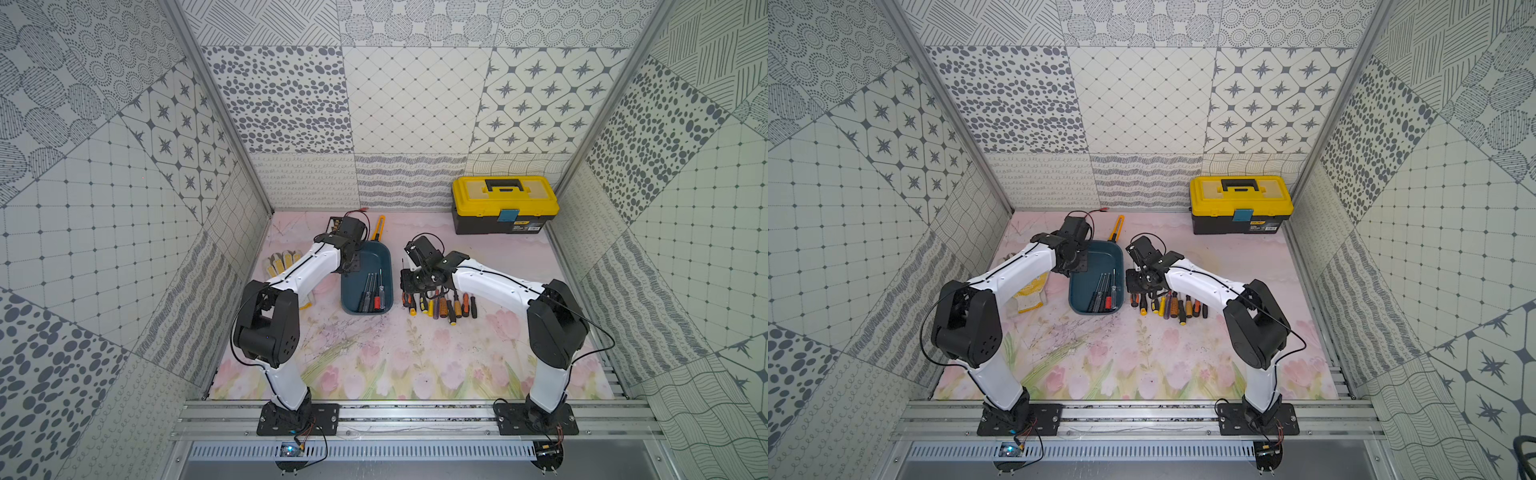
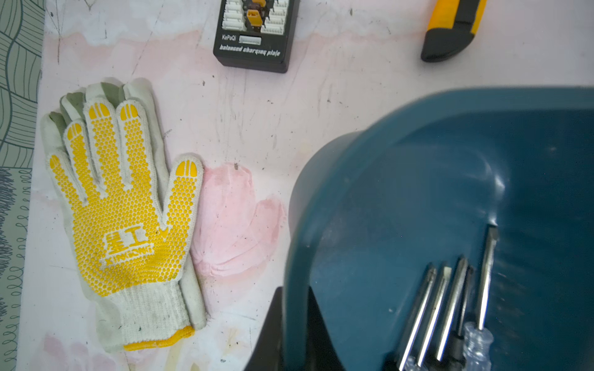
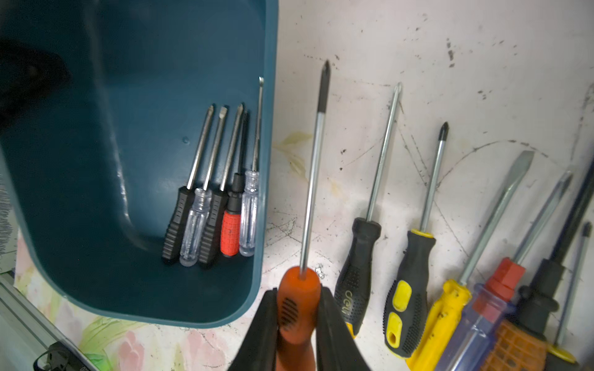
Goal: Take out the screwdriver from the storage box
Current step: Place the screwdriver at the center of the board.
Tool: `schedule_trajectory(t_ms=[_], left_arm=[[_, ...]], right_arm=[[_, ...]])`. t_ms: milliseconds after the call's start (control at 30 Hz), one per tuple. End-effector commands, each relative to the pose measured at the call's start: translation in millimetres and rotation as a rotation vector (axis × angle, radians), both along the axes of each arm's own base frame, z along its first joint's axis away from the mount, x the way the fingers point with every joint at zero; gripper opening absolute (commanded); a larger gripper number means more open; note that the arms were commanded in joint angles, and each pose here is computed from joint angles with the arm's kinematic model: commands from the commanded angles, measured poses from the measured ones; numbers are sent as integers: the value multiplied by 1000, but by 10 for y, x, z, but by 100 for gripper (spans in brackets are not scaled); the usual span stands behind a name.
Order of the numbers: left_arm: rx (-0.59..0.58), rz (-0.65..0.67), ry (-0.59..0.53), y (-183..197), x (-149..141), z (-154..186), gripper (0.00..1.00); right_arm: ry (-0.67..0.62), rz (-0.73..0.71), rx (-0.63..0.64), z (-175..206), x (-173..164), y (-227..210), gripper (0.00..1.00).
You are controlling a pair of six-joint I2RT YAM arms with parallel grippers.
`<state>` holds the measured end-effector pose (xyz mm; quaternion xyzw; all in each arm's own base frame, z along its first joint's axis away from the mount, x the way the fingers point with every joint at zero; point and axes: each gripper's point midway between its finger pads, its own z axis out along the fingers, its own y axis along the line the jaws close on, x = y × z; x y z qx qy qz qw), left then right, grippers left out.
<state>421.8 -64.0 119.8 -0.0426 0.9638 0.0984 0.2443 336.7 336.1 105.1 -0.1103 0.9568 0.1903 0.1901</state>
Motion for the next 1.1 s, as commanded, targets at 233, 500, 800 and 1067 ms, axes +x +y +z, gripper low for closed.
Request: schedule_trajectory(t_ms=[233, 500, 800, 1067], left_arm=[[94, -52, 91, 143, -107, -200, 0], [83, -77, 152, 106, -172, -351, 0], [52, -72, 183, 49, -159, -421, 0], [53, -58, 179, 59, -156, -402, 0]], right_arm=[[88, 3, -82, -484, 47, 69, 0], [113, -16, -192, -662, 72, -55, 0], [110, -17, -240, -707, 85, -130, 7], [115, -13, -268, -715, 114, -135, 26]])
